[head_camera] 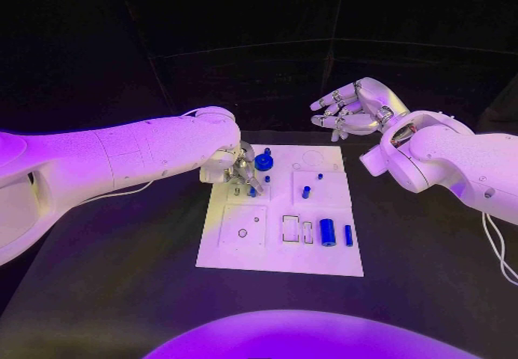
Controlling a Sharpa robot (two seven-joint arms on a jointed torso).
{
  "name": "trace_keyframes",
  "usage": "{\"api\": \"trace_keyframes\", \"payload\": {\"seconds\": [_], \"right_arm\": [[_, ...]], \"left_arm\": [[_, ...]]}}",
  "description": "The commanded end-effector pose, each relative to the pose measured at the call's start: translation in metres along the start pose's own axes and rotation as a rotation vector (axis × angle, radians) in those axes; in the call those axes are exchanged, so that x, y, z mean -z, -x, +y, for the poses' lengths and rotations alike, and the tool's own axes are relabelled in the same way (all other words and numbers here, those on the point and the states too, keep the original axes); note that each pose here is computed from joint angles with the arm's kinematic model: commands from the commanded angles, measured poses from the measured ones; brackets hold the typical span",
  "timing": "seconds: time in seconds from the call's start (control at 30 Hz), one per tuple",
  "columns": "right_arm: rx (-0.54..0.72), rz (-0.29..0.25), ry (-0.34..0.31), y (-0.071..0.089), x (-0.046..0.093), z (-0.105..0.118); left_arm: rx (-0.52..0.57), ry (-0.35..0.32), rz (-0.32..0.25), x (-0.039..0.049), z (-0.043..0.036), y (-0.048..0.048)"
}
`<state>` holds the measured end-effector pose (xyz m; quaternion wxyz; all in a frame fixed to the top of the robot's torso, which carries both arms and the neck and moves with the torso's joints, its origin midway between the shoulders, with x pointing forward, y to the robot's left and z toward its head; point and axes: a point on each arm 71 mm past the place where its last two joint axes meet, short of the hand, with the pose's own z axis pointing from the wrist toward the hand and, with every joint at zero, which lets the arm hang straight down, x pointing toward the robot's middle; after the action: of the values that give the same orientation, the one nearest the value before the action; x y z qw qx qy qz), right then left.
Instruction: Assemble the parts on the task board
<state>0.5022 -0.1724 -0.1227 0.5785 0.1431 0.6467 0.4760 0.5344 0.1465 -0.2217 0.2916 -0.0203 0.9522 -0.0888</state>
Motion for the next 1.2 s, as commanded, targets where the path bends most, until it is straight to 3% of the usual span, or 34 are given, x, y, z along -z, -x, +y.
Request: {"api": "trace_keyframes", "payload": {"seconds": [0.03,0.33,0.57,0.87,1.2], "right_arm": [[-0.003,0.005,0.003,0.000,-0.001,0.001],[-0.003,0.006,0.003,0.000,-0.002,0.001],[-0.001,0.004,0.000,0.001,-0.001,0.000],[0.001,0.004,-0.005,0.003,-0.001,-0.002],[0.002,0.004,-0.008,0.003,-0.001,-0.003]], "left_arm": [[0.025,-0.024,0.002,0.0004,-0.0018,-0.0007],[0.065,-0.048,-0.021,0.0027,0.0010,-0.0017],[0.121,-0.062,-0.088,0.0090,0.0099,-0.0018],[0.180,-0.086,-0.171,0.0160,0.0142,-0.0045],[0.182,-0.067,-0.235,0.0125,0.0208,-0.0117]]}}
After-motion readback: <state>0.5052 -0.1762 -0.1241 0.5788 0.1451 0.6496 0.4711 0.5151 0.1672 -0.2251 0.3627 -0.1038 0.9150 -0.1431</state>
